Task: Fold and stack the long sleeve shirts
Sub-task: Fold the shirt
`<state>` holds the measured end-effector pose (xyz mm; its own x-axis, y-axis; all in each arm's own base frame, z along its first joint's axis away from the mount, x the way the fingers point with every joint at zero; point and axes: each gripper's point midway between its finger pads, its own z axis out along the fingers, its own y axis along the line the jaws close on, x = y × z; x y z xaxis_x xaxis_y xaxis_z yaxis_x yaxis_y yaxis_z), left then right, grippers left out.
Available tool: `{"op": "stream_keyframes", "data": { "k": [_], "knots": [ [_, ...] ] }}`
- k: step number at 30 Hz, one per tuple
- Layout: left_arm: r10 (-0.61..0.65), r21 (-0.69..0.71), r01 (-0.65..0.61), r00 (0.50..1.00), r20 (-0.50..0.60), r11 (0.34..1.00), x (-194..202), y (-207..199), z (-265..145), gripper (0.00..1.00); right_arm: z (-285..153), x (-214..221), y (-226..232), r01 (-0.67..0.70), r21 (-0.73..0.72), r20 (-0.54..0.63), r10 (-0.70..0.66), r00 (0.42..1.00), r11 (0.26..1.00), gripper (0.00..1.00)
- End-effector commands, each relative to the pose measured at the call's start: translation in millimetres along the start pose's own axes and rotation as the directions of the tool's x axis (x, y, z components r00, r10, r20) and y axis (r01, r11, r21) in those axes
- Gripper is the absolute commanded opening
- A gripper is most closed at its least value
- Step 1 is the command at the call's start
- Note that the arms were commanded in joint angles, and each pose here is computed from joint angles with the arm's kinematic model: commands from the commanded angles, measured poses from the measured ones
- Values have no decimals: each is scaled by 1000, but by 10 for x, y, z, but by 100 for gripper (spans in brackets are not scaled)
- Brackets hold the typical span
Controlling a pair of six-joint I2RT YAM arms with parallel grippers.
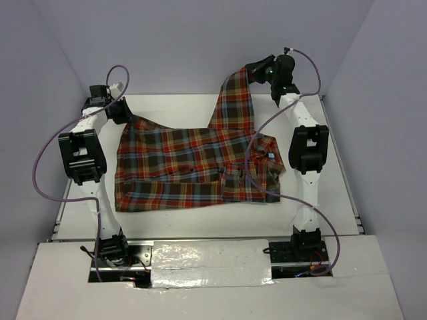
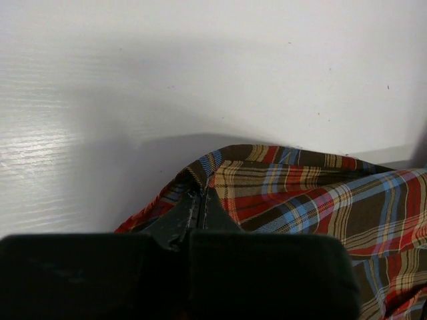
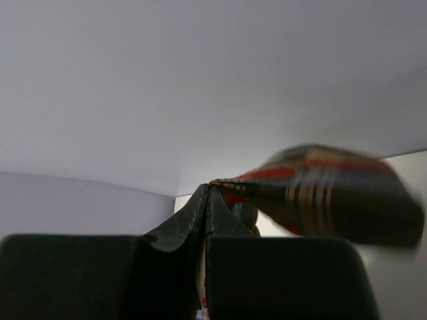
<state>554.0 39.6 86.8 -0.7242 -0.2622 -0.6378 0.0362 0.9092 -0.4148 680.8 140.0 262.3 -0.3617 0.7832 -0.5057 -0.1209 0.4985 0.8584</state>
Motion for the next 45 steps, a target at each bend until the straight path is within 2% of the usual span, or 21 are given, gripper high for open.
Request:
{"op": "stream_keyframes", "data": {
  "k": [1,6,10,16,21,24,29,34,39,45],
  "knots": [
    [32,28,-34,996,82,999,-287,-75,-173,0,-231,-456,612,66,-114,122,-52,991,991,0],
    [9,58,-13,998,69,998,-202,-71,-136,0,-249,-253,536,79,-120,39,-75,996,990,0],
    [2,28,-5,995,104,1000,-305,106,-219,0,-491,-590,435,83,-76,140,-72,988,994,0],
    [-13,67,7,996,87,998,-219,56,-167,0,-643,-830,910,171,-149,188,-141,972,974,0],
    [-23,76,17,996,87,997,-185,54,-143,0,-655,-780,930,171,-154,178,-143,974,973,0],
    [-28,90,21,997,78,996,-152,28,-134,0,-629,-606,819,154,-149,135,-134,982,977,0],
    [9,85,-16,996,91,996,-203,42,-193,0,-698,-579,800,179,-141,128,-161,979,974,0],
    [53,81,-63,991,121,995,-294,46,-213,0,-835,-682,954,238,-151,167,-213,963,960,0],
    [40,106,-53,992,118,993,-310,50,-115,0,-821,-892,1264,294,-202,197,-255,947,934,0],
    [38,132,-54,992,119,990,-170,4,-118,0,-881,-672,1278,317,-215,158,-287,945,924,0]
  ]
}}
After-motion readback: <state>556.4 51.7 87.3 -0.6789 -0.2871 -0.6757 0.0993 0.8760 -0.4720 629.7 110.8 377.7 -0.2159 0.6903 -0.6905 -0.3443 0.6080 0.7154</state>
